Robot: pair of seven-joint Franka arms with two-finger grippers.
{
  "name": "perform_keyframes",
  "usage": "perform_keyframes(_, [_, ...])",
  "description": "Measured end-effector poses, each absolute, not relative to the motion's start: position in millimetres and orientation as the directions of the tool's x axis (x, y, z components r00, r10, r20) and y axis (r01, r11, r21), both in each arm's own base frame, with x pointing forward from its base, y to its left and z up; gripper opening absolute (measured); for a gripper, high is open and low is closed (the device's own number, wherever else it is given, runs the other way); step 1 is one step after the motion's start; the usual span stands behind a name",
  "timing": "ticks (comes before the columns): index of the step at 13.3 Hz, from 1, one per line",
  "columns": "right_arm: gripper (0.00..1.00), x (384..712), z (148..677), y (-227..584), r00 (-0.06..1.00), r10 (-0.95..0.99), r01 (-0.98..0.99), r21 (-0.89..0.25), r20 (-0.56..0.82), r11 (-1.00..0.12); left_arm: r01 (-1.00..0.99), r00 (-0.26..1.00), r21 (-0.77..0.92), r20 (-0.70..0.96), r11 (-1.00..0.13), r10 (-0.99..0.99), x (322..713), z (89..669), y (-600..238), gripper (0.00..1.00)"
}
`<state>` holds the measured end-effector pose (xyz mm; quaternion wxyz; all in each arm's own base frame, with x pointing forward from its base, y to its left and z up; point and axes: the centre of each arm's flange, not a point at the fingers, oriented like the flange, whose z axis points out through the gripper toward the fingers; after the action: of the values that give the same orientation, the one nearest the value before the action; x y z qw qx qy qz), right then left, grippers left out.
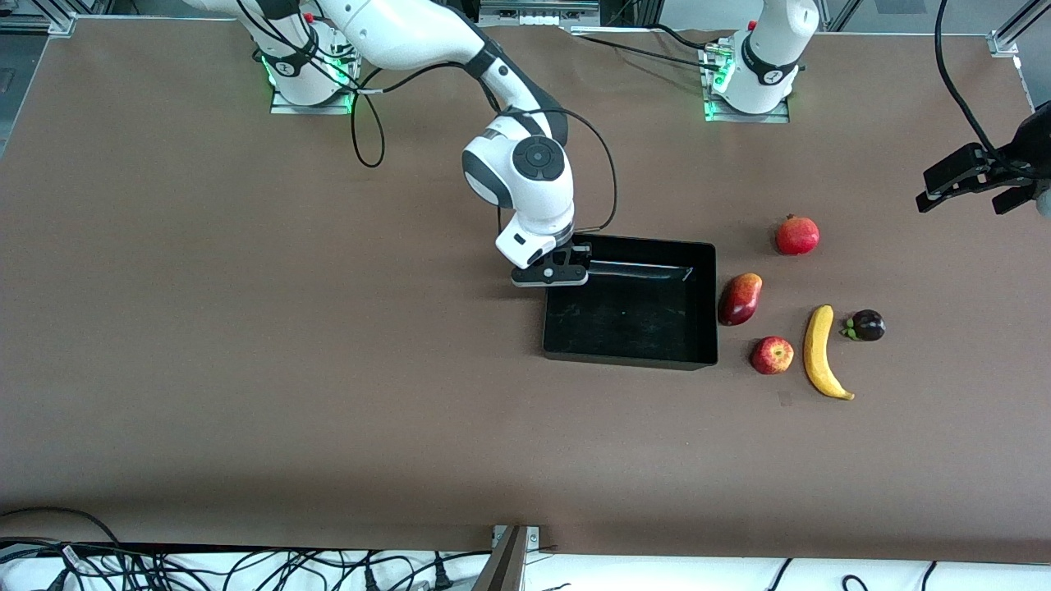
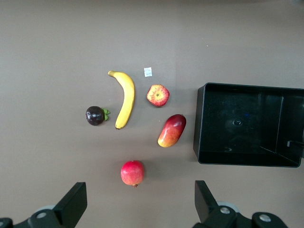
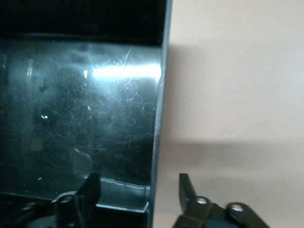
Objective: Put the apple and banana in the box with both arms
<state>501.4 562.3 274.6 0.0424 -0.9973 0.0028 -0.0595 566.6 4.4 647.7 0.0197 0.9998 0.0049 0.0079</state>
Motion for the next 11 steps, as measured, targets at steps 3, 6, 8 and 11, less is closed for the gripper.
perform_keyframes(3, [1.00,516,357,535,0.992,-0.050,-0.044,-0.056,0.116,-0.997,0.010,1.000,0.039,0.015,-0.999,0.010,567,648,5,1.00])
perform_keyframes(6, [1.00,547,430,461,0.996,-0.047,-0.049,0.018,0.081,-0.999,0.011,1.000,0.039,0.015,-0.999,0.011,567,648,5,1.00])
perform_keyframes(8, [1.00,573,462,397,0.999,-0.010,-0.012,0.062,0.038,-0.998,0.012,1.000,0.039,0.015,-0.999,0.012,567,648,6,1.00])
perform_keyframes(11, [1.00,604,498,302,1.000,-0.005,-0.003,0.083,-0.017,-0.997,0.012,1.000,0.039,0.015,-0.999,0.013,567,648,6,1.00])
